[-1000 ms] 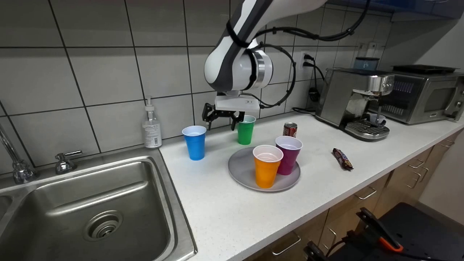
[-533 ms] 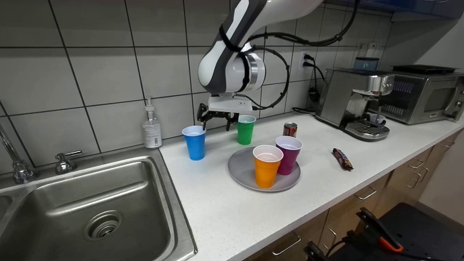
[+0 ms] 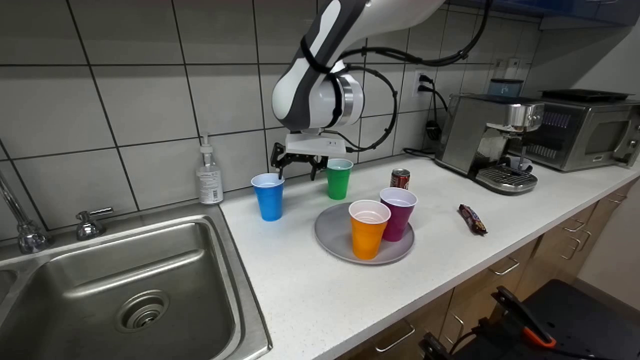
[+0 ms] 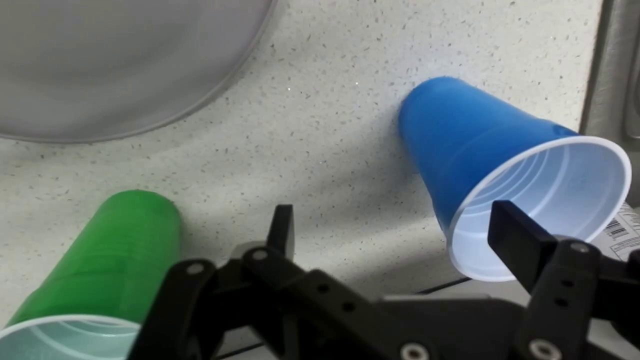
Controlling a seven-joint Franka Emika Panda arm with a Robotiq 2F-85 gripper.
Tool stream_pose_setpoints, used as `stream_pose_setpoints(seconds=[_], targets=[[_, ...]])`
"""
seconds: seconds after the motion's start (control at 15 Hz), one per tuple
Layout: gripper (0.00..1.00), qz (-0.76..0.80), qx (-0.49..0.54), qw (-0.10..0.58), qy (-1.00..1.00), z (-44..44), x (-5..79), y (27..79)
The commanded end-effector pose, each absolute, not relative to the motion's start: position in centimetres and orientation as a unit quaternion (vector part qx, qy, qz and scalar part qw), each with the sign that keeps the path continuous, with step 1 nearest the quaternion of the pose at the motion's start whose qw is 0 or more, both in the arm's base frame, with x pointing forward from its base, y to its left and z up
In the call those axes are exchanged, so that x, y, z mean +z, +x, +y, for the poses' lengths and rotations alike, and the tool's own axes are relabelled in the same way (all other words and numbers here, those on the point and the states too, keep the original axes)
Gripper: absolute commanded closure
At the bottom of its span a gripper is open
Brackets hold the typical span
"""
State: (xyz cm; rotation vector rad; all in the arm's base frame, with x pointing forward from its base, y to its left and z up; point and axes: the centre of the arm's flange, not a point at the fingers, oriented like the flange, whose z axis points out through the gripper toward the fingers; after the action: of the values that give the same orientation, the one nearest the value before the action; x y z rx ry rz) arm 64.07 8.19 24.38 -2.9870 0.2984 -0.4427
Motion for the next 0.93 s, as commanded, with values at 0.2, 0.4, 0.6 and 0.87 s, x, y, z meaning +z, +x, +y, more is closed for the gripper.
stream_pose_setpoints(seconds=[0.2, 0.4, 0.6, 0.87], targets=[[0.00, 0.094, -0.153, 0.056, -0.982, 8.58, 24.43, 65.10], [0.00, 0.098, -0.147, 0.054, -0.983, 8.26, 24.35, 64.24], [0.00, 0.098, -0.147, 0.054, -0.983, 8.27, 24.36, 64.28], [0.00, 0.098, -0.147, 0.054, -0.983, 8.28, 24.33, 64.29]])
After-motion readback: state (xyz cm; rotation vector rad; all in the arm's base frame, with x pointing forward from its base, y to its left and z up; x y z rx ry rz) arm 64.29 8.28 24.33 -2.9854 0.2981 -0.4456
